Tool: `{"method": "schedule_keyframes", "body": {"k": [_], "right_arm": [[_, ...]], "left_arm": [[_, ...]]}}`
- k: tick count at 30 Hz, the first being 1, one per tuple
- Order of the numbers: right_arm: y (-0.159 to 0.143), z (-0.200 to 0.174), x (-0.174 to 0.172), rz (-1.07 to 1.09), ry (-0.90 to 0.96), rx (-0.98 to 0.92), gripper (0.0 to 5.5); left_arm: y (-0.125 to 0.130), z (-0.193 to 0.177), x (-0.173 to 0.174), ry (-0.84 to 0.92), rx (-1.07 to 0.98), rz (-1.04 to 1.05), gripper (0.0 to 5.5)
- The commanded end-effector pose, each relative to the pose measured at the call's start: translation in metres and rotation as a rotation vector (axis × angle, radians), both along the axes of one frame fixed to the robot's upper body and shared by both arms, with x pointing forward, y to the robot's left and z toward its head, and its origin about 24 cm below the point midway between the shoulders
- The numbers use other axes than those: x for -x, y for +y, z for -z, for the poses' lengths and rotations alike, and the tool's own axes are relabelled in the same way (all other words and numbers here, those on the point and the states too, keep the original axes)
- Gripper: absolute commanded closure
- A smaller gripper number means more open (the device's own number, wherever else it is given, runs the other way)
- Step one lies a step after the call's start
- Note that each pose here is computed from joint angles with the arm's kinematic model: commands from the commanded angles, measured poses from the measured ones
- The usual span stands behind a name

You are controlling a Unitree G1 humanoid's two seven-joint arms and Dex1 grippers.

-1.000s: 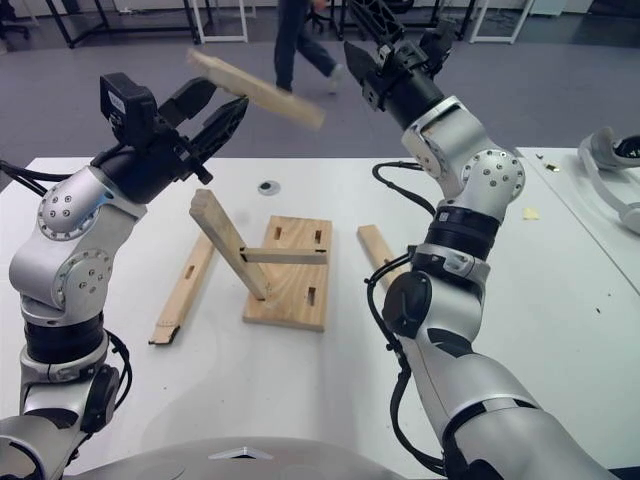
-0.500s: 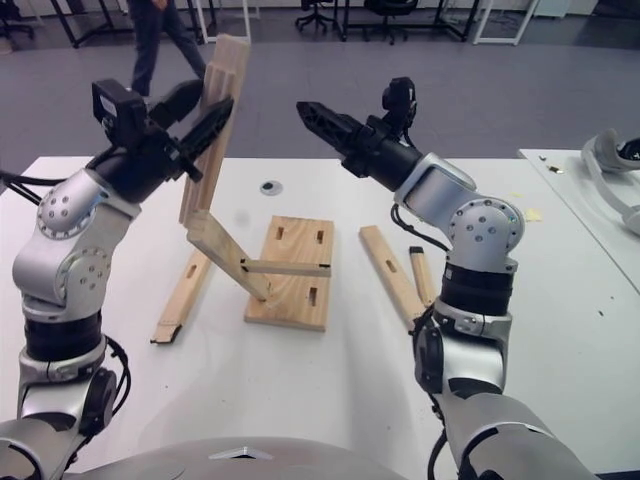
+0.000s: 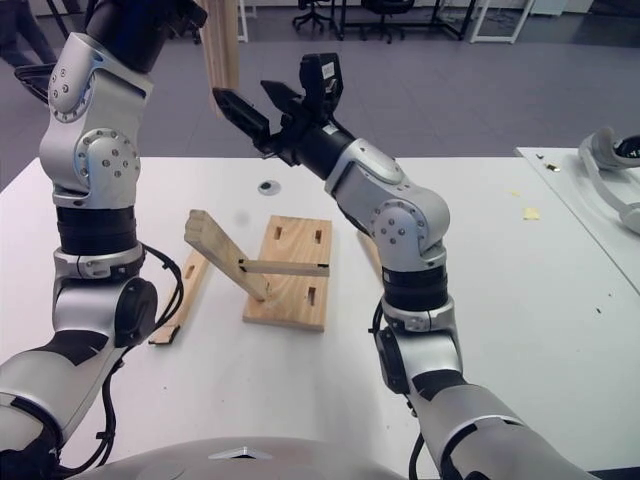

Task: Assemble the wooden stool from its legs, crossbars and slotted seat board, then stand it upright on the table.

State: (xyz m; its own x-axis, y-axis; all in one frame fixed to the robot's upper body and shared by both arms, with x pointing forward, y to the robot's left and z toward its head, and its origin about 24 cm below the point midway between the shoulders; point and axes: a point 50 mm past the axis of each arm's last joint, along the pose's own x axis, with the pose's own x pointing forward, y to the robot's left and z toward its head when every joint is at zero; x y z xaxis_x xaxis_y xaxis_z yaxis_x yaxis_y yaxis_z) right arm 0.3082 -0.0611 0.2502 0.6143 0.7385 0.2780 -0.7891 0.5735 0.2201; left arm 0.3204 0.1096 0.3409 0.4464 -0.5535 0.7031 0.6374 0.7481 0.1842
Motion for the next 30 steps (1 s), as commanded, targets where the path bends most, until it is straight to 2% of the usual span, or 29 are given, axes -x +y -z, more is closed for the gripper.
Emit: {"method": "schedule_keyframes", "body": {"k": [1,2,10,15,19,22,25,30], "right_arm": [[0.005,-0.011,-0.004,0.051,-0.044,0.030,1.05],[0.006,-0.009,-0.007,0.065,-0.033,0.040,1.05],[0.006,-0.019,-0.009,0.065,-0.041,0.002,2.65],[0.002,-0.016,-0.007,0.086,-0.098,0.115,3.69],[-0.005,-0.007,-0.012,0.142,-0.103,0.206,4.27],[-0.011,-0.005,-0.017,0.199,-0.112,0.231,4.35],[-0.018,-0.005,-0.022,0.214,-0.034,0.150,4.35],[-0.046,0.003,-0.030,0.366,-0.063,0.212,4.48]], "left_arm": [[-0.003,-0.001,0.007,0.008,0.035,0.039,3.47],[-0.002,-0.001,0.008,0.012,0.044,0.046,3.47],[-0.004,0.014,0.012,0.060,0.026,0.070,3.47],[-0.002,0.017,0.014,0.068,0.027,0.064,3.47],[-0.002,0.019,0.017,0.068,0.028,0.075,3.47],[-0.003,0.024,0.016,0.086,0.019,0.065,3.47],[-0.003,0.028,0.013,0.106,-0.005,0.040,3.47],[0.000,0.040,0.014,0.142,-0.071,0.048,2.43]]}}
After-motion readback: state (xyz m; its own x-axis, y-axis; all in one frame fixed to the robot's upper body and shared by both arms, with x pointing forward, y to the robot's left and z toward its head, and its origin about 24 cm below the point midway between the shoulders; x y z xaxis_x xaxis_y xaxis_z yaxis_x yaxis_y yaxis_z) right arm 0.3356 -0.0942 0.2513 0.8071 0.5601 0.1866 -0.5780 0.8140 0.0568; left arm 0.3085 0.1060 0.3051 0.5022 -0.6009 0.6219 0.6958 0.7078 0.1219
